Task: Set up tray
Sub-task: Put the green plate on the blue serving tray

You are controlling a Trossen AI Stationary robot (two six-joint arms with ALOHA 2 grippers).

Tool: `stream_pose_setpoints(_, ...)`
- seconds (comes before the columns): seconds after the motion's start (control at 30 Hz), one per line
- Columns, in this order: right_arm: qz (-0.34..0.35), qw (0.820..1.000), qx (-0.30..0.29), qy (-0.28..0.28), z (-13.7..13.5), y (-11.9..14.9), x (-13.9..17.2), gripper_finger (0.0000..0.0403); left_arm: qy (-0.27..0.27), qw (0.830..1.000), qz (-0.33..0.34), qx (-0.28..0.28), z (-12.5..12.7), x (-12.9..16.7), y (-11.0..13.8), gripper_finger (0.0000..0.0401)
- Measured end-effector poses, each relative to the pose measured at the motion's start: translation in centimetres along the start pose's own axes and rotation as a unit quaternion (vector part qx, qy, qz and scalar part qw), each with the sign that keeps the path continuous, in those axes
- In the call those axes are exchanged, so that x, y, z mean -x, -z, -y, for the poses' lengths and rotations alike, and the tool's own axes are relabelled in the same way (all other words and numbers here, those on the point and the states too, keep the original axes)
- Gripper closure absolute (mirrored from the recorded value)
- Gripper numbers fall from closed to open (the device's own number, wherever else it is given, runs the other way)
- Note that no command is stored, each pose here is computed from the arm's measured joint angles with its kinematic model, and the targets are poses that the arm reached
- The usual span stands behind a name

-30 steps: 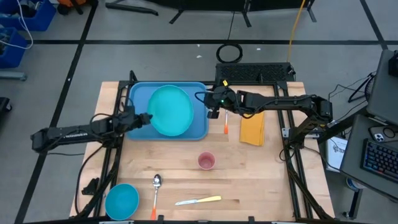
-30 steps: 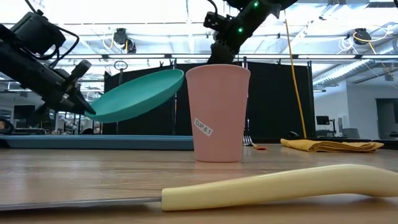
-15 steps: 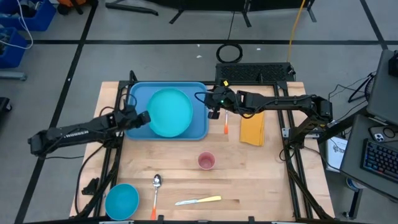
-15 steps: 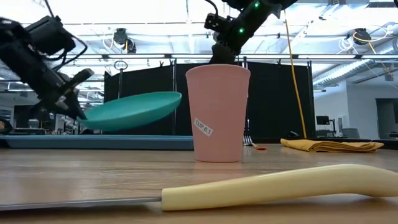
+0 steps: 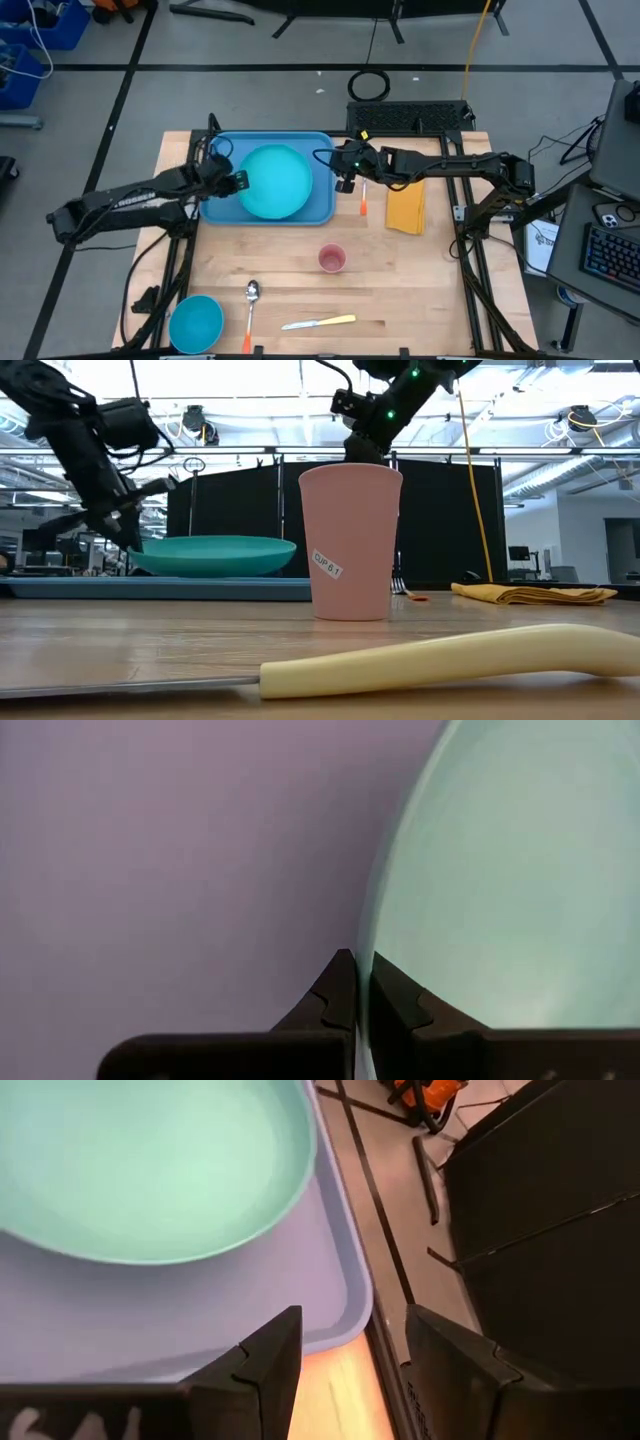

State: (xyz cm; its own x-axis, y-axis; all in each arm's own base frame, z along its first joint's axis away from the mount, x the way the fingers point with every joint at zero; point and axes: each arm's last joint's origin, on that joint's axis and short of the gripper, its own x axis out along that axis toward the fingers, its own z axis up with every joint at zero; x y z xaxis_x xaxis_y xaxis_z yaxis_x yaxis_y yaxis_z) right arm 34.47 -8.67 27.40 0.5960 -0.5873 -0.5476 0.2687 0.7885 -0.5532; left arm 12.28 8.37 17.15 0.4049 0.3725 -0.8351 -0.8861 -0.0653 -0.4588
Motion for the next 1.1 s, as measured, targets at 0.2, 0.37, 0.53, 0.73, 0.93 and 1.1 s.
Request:
stream_pose_setpoints(0.2,-0.006,1.0,0.002,0.0,-0.7,1.3,-0.7,0.0234,0.008,1.0,-0.015,0.001,0.4,-1.4,-0.9,0.0395)
stream_pose_setpoints(0.37,-0.001,1.0,0.009,0.003,-1.2,2.0,-1.1,0.0234,-0.004,0.999,-0.032,0.008,0.0,-2.2,-1.4,0.0395)
stream_pose_setpoints(0.53,-0.002,1.0,0.01,0.003,-1.4,2.3,-1.3,0.0234,-0.021,0.999,-0.037,0.018,-0.4,-2.5,-1.7,0.0395)
stream_pose_setpoints(0.73,-0.002,1.0,0.009,0.003,-1.4,2.4,-1.3,0.0236,-0.025,0.998,-0.046,0.023,-0.7,-2.5,-1.9,0.0392)
stream_pose_setpoints(0.93,-0.003,1.0,0.009,0.003,-1.4,2.4,-1.3,0.0238,-0.029,0.998,-0.049,0.021,-0.9,-2.5,-2.0,0.0395)
stream_pose_setpoints(1.1,-0.003,1.0,0.009,0.003,-1.4,2.4,-1.3,0.0239,-0.031,0.998,-0.05,0.023,-0.9,-2.5,-1.9,0.0379)
